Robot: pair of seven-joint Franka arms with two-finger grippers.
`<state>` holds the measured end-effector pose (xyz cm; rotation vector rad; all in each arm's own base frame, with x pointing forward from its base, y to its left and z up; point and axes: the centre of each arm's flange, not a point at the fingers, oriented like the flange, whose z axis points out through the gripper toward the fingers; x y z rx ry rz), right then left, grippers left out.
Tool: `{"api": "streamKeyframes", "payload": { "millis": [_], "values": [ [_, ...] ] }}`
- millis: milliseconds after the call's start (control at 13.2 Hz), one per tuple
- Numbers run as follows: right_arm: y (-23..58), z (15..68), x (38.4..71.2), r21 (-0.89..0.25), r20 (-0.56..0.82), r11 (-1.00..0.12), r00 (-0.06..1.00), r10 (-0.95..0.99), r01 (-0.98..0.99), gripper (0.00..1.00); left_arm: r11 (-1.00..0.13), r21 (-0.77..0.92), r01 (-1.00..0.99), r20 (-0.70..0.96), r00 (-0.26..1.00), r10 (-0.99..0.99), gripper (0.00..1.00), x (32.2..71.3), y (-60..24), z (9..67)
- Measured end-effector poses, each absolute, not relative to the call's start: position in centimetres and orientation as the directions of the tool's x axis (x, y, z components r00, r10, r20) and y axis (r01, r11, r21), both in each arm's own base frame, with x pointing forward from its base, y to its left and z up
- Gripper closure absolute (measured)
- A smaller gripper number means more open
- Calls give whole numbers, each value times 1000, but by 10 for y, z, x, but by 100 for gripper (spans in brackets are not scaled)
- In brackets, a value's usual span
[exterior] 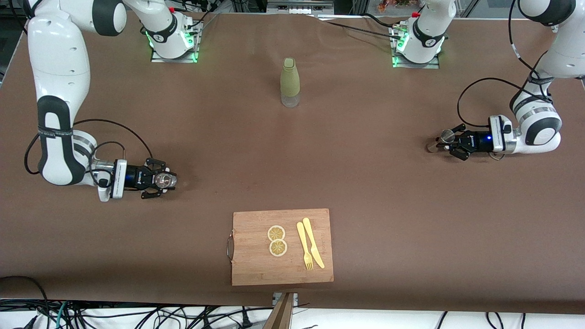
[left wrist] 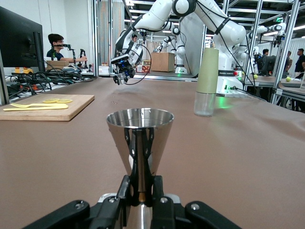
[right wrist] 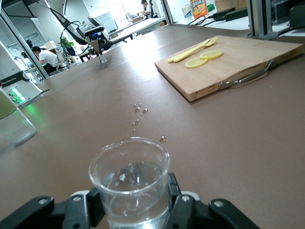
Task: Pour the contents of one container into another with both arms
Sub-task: 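Set the beaker down and open the right gripper while the left releases the jigger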
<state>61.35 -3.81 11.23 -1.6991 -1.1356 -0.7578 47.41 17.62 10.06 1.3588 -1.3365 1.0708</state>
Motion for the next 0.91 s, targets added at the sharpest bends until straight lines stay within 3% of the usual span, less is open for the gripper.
{"api": "streamKeyframes", "payload": {
  "millis": [455, 530, 833, 909],
  "values": [
    [-21, 80, 624, -353, 863, -127, 375, 339, 927, 51, 16, 27, -1000, 978, 23, -209, 79, 486, 183, 89],
    [-20, 81, 625, -351, 864, -126, 373, 339, 928, 44, 17, 31, -999, 978, 27, -207, 79, 486, 183, 84],
    [-20, 81, 626, -349, 865, -125, 371, 339, 929, 3, 21, 44, -999, 980, 39, -196, 79, 485, 182, 74],
    [-20, 82, 626, -349, 865, -125, 371, 339, 929, 0, 21, 46, -999, 980, 41, -196, 79, 485, 183, 74]
  ]
}}
